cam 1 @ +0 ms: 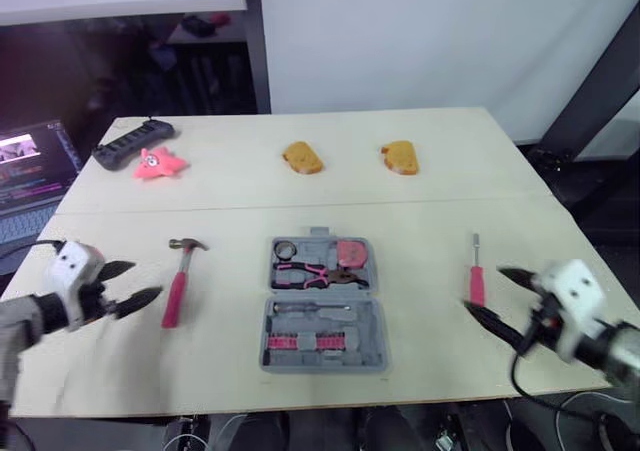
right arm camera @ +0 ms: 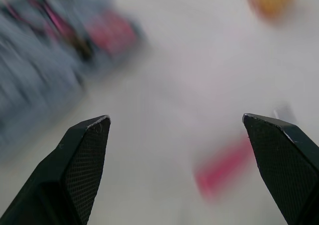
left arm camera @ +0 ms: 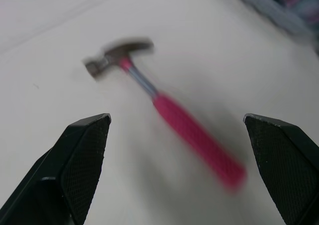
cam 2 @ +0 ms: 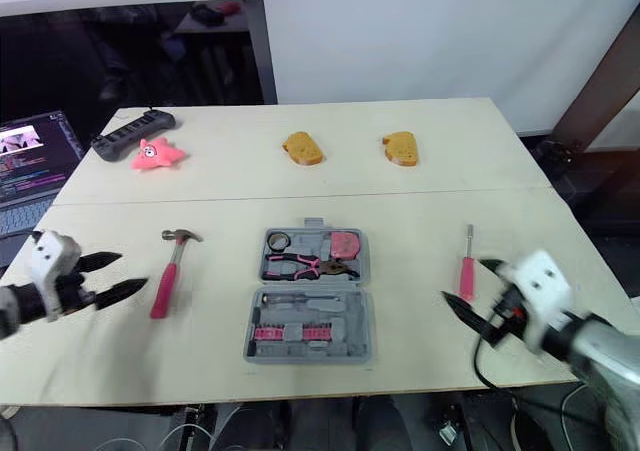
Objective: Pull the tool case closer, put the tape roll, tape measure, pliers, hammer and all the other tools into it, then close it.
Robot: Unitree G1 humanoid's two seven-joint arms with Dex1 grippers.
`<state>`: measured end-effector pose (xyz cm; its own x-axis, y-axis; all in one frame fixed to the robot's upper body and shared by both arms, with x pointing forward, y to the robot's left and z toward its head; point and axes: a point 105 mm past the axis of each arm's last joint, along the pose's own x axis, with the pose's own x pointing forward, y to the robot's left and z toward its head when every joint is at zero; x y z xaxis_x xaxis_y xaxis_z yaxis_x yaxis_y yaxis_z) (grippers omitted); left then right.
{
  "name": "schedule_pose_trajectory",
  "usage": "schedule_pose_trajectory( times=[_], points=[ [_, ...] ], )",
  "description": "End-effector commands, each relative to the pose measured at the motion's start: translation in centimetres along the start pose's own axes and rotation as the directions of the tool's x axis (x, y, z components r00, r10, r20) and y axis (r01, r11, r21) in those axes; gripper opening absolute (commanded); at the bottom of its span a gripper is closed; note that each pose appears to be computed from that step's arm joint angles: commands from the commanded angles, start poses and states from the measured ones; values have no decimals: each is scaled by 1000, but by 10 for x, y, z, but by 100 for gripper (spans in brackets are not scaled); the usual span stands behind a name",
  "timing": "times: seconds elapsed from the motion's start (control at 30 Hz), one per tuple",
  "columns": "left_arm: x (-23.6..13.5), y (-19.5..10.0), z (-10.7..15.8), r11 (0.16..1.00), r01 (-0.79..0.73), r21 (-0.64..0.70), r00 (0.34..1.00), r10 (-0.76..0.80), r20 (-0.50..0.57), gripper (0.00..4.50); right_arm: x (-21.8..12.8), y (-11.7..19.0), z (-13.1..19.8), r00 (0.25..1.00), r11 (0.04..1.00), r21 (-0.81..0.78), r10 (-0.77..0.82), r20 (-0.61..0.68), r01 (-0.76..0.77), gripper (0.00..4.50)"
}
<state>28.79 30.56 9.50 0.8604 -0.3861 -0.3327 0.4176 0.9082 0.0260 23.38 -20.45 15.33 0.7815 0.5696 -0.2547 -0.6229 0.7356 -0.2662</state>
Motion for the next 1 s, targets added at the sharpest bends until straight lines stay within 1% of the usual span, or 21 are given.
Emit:
schedule_pose_trajectory(
  times=[0.03,0.07,0.13,0.23,0.3,0.33,0.4,0.53,0.7,0.73,0.77,0.9,1.0],
  points=[
    [1,10,10,968,-202,-149,979,200,-30,447,19,26,30,984,989,-44,146,107,-142,450],
    [4,6,10,961,-212,-176,977,207,-46,447,22,31,38,973,983,-49,184,137,-179,450],
    [14,3,6,939,-279,-200,960,264,-96,447,27,44,53,938,956,-73,292,188,-283,450],
    [22,7,1,898,-386,-213,919,353,-174,447,26,54,62,894,918,-82,396,210,-388,450],
    [30,2,3,900,-396,-184,913,363,-186,447,25,58,64,869,893,-95,450,204,-440,450],
    [34,-3,3,909,-379,-172,918,346,-194,447,24,58,65,867,890,-98,455,204,-445,450],
    [47,-10,-9,916,-375,-143,908,332,-256,447,26,55,59,878,893,-107,450,163,-438,450],
    [60,-10,-22,907,-401,-132,880,340,-332,447,28,53,56,893,904,-91,426,144,-417,450],
    [70,-10,-27,905,-408,-122,856,332,-397,447,27,56,50,899,905,-75,425,108,-419,450],
    [69,-8,-33,894,-435,-107,821,345,-454,447,27,57,49,901,906,-73,422,99,-417,450],
    [71,-9,-34,897,-430,-104,816,337,-470,447,27,57,48,903,908,-70,418,96,-413,450],
    [74,-14,-37,913,-400,-80,805,308,-506,447,28,57,47,910,914,-60,406,89,-402,450],
    [74,-12,-37,907,-409,-95,810,314,-495,447,28,59,46,911,915,-58,403,82,-399,450]
  ],
)
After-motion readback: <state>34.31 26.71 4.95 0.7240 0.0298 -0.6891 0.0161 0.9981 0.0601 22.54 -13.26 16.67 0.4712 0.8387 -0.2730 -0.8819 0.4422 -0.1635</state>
